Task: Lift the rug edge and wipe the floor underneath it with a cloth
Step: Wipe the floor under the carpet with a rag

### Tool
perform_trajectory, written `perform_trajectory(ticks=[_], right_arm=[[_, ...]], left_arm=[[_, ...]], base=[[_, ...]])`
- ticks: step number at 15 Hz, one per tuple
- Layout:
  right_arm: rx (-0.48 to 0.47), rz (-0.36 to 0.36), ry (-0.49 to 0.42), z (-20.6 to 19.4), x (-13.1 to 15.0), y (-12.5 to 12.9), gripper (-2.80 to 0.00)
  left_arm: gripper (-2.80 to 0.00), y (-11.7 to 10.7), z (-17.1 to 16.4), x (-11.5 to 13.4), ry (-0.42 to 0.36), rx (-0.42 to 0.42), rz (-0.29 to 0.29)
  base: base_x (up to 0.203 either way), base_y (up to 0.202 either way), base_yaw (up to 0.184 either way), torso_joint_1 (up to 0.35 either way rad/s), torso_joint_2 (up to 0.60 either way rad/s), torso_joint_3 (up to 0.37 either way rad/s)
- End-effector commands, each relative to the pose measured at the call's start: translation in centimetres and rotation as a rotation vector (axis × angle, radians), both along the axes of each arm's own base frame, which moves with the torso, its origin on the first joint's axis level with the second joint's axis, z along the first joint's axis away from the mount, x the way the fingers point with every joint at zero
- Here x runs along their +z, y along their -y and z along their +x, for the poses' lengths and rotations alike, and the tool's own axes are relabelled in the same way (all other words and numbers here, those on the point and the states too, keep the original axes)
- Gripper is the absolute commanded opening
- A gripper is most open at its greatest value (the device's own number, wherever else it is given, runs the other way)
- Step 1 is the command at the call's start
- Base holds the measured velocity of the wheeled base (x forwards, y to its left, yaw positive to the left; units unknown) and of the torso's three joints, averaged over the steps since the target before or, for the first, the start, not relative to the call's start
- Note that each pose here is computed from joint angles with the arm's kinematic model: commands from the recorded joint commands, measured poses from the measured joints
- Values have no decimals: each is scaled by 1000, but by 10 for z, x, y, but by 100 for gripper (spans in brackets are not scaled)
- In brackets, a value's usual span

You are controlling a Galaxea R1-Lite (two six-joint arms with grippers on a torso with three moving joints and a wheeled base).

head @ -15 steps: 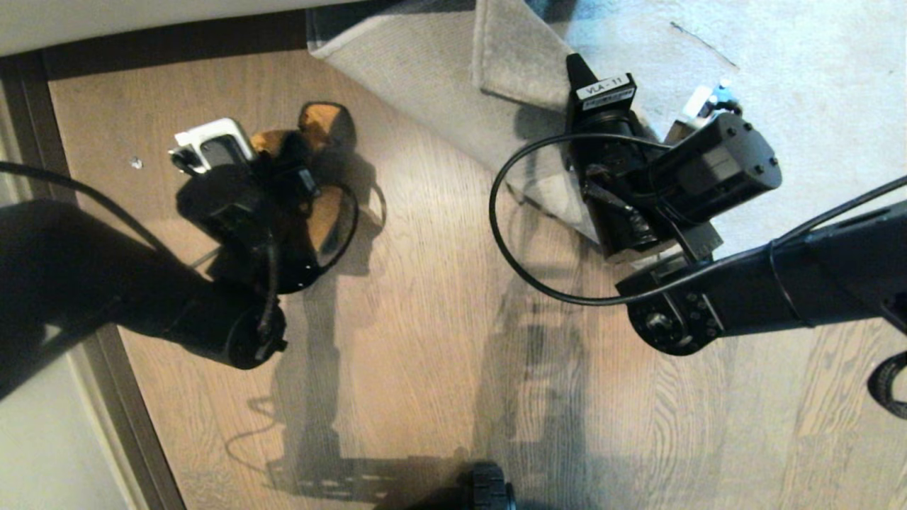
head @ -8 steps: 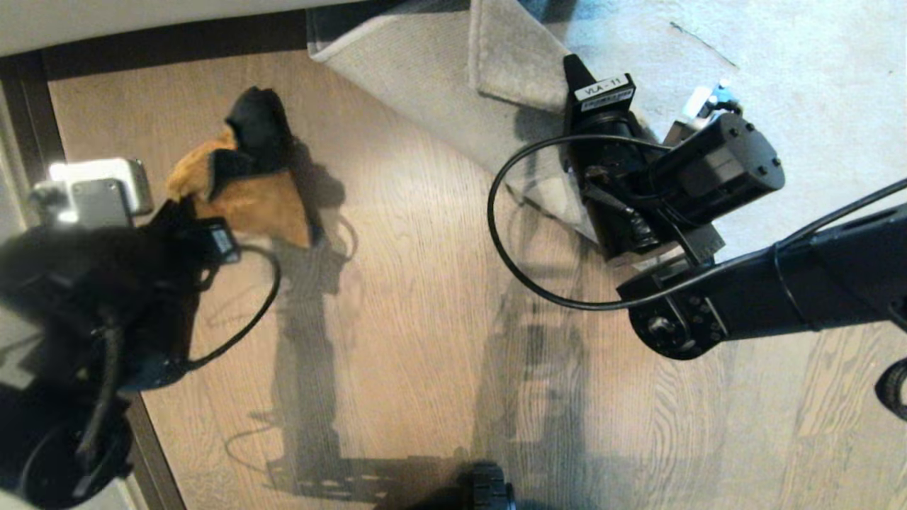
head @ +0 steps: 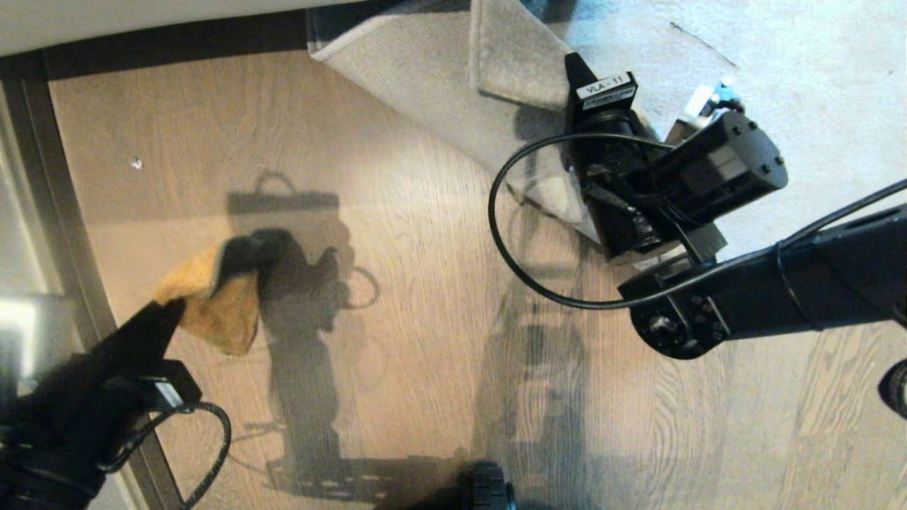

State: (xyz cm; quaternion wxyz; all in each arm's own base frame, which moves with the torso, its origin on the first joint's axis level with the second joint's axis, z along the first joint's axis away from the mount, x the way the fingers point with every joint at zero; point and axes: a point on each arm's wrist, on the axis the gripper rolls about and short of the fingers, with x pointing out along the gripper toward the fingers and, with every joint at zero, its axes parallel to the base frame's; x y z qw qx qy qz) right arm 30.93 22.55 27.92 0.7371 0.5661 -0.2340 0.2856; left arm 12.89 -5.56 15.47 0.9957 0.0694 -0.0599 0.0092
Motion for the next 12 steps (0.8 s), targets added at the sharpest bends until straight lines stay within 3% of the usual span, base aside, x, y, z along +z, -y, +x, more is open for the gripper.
perform_trajectory(ticks=[1, 5, 9, 12], right_arm=[[2, 36, 40, -4, 5, 3, -280], [2, 37, 39, -4, 5, 3, -280], [4, 32, 34, -3, 2, 2, -280], [4, 32, 32, -3, 2, 2, -280]], left_arm=[[-280, 2, -11, -3, -39, -50, 25], [-280, -8, -39, -17, -187, -154, 113], [-280, -26, -74, -35, -308, -257, 140], [-280, -44, -104, -51, -343, -400, 144]], base=[[0, 0, 0, 0, 0, 0], [0, 0, 0, 0, 0, 0], [0, 0, 0, 0, 0, 0], [0, 0, 0, 0, 0, 0]])
